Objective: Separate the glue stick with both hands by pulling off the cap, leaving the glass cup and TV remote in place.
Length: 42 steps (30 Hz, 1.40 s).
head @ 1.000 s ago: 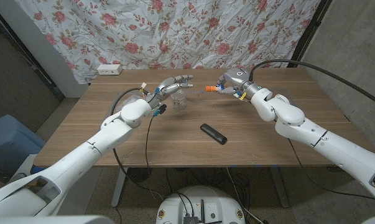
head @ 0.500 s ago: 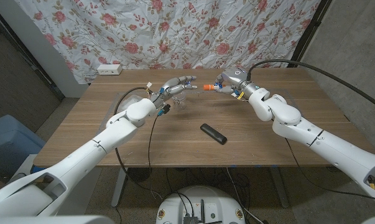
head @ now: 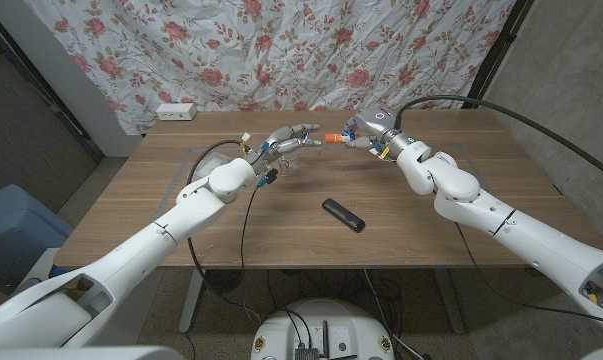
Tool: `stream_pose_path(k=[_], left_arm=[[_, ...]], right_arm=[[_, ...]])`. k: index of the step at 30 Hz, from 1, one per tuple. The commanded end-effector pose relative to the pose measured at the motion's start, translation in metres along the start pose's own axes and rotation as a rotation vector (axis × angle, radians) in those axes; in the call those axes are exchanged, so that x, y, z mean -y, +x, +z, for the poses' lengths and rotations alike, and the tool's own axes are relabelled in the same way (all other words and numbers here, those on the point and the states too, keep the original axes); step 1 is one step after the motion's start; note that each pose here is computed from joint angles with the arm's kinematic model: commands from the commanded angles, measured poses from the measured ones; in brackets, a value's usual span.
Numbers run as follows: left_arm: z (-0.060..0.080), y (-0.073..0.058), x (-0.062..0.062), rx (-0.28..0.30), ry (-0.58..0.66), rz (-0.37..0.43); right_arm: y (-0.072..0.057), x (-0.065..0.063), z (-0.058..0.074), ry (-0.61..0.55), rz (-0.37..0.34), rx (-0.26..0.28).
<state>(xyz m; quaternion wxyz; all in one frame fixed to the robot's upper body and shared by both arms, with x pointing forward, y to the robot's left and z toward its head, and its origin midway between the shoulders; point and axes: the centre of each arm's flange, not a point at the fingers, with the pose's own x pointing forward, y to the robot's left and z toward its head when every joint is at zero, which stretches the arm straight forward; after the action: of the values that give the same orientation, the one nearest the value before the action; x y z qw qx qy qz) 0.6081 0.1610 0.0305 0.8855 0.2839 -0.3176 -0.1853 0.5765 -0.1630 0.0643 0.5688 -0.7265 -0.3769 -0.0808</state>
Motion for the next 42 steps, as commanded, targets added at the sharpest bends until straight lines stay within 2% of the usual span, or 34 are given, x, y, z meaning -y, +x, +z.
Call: stream_pose_path(k=[1, 13, 42], left_arm=[[-0.0014, 0.0065, 0.004, 0.0, 0.006, 0.019], [-0.0027, 0.0064, 0.0031, -0.005, -0.004, 0.052], [-0.0022, 0.0126, 0.0116, 0.003, 0.0, 0.154]], right_arm=[[-0.0009, 0.0017, 0.0075, -0.006, -0.013, 0.007], [-0.002, -0.0005, 0.0119, -0.012, -0.004, 0.01], [-0.003, -0.0033, 0.0122, -0.016, 0.003, 0.0]])
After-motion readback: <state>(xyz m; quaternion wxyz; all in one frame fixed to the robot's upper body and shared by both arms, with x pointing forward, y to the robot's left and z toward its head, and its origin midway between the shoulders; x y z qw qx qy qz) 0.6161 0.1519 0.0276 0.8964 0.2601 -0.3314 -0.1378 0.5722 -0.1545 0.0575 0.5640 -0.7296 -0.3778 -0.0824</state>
